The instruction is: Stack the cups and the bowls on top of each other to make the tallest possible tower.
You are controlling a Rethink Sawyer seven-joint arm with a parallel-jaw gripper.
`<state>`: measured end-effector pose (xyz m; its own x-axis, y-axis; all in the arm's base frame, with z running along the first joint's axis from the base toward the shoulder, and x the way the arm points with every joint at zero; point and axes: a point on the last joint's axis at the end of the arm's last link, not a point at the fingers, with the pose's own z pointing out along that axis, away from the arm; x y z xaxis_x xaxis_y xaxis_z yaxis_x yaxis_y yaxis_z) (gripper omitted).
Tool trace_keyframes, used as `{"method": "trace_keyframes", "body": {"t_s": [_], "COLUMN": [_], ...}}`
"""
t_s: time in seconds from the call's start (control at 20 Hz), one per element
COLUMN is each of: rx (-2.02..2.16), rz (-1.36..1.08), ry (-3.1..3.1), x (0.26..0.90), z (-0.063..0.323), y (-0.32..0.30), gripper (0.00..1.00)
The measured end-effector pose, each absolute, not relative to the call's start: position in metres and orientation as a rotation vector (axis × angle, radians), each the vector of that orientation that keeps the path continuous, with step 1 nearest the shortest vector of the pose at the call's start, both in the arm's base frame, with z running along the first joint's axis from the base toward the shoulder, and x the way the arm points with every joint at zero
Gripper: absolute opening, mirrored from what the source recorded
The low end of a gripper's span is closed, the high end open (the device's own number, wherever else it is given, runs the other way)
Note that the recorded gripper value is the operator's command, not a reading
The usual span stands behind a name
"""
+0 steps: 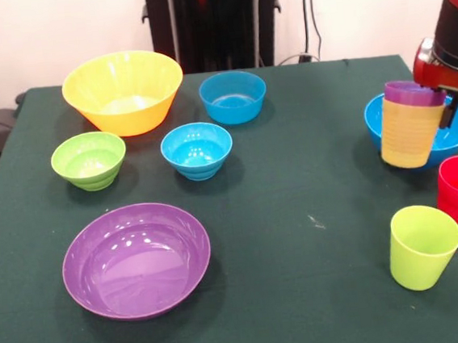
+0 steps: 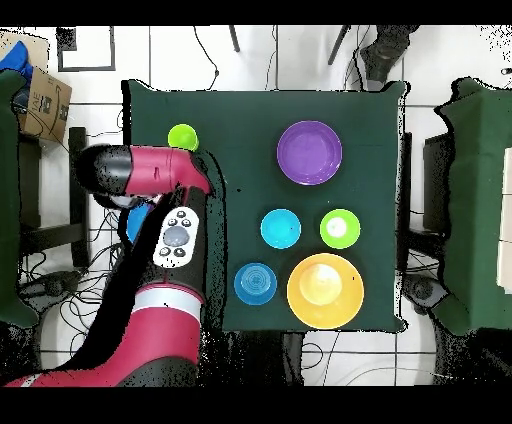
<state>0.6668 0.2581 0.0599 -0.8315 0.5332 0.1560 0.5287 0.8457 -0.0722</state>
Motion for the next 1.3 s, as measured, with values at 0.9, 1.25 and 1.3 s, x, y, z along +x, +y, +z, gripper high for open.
{"method": "trace_keyframes", "body": {"t_s": [0.9, 1.25, 1.3], "rx": [-0.925, -1.054, -1.071], "rz": [0.1, 0.141, 0.149], "ry": [-2.698, -2.674, -2.672], "x": [0.69, 0.712, 0.715], "z": [0.105, 0.112, 0.112], "y": [0.237, 0.207, 0.205], "gripper": [0.0, 0.0, 0.0]}}
